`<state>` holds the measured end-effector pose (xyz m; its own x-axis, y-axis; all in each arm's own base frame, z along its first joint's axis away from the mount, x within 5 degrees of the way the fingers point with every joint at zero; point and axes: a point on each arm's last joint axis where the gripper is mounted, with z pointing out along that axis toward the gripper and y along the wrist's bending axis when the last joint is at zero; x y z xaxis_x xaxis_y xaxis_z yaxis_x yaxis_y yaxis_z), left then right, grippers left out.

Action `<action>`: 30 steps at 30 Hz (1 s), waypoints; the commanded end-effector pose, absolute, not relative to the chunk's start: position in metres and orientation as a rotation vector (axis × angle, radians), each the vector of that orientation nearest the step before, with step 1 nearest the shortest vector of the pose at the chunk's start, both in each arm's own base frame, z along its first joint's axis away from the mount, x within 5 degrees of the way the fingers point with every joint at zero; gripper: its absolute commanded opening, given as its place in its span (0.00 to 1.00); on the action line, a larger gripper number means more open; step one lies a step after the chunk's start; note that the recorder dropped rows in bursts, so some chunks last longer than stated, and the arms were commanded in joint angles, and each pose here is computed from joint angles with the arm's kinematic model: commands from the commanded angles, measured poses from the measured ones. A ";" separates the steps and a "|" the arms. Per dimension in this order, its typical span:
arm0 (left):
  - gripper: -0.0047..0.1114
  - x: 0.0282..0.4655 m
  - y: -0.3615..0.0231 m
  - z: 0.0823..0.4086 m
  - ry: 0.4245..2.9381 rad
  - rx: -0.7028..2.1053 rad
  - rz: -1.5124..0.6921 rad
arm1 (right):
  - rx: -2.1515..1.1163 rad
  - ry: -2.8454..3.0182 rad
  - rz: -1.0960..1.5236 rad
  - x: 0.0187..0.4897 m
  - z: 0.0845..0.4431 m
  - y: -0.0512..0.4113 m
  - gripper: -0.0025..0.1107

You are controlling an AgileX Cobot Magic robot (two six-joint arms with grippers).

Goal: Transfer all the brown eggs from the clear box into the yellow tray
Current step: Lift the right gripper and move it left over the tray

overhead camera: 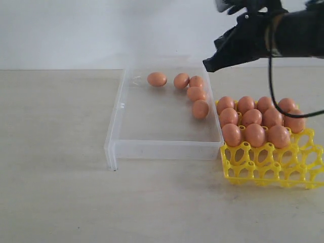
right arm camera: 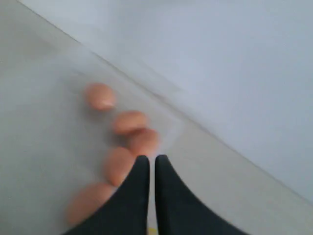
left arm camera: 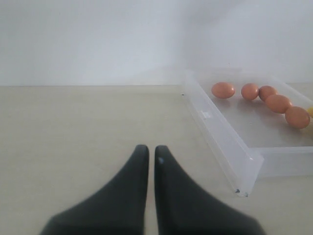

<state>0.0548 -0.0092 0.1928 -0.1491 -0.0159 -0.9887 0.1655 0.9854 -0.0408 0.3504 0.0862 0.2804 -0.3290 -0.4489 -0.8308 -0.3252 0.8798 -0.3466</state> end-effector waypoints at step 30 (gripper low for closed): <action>0.08 0.055 -0.009 0.192 1.714 0.110 -0.156 | -0.067 2.909 0.068 0.461 0.214 0.160 0.42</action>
<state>0.0548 -0.0092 0.1928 -0.1491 -0.0159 -0.9887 0.1655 0.9854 -0.0408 0.4562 0.1698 0.2166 -0.9689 -0.0930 -0.2294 -0.1093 0.9922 0.0594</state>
